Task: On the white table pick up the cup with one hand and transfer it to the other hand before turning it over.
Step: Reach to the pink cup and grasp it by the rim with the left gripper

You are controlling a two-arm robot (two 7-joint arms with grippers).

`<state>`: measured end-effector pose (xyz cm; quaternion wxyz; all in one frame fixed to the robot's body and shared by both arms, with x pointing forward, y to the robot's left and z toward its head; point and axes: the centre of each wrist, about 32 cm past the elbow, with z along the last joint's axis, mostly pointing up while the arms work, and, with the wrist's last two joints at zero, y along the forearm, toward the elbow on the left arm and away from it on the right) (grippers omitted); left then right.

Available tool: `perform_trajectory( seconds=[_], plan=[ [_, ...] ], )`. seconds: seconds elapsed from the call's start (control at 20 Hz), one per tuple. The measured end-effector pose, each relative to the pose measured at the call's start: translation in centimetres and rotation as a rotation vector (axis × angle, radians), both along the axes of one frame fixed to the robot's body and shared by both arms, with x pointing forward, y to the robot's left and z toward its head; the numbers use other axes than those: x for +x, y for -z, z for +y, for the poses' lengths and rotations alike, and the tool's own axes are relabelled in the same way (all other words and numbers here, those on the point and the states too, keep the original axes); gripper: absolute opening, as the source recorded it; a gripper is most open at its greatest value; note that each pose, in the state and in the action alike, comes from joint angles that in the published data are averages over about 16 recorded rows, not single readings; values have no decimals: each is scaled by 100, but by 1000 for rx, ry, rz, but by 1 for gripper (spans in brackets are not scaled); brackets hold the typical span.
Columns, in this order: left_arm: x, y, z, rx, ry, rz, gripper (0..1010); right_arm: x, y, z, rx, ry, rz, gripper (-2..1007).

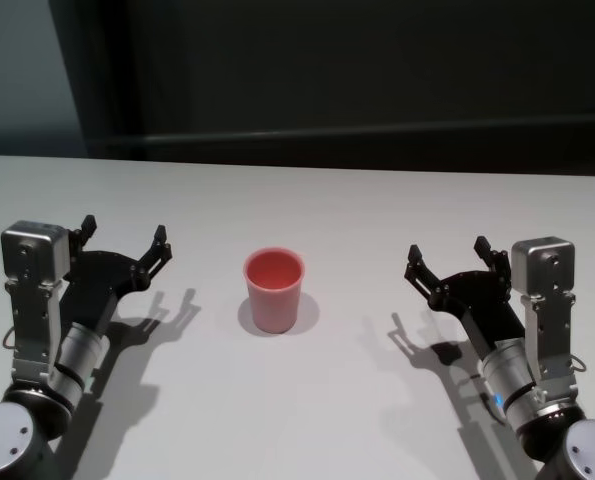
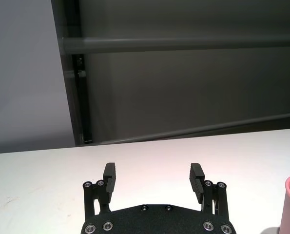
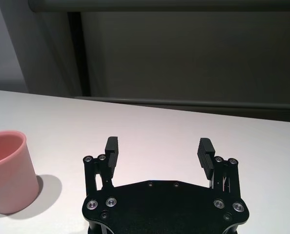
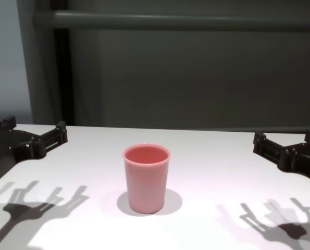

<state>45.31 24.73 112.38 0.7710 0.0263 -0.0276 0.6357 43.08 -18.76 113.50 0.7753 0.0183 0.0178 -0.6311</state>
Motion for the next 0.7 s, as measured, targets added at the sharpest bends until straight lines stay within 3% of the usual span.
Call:
perform_trajectory(
  seconds=[0.7],
  plan=[
    [0, 0, 0, 0, 0, 0, 1001, 0, 0, 0, 0, 0, 0, 1001]
  ],
)
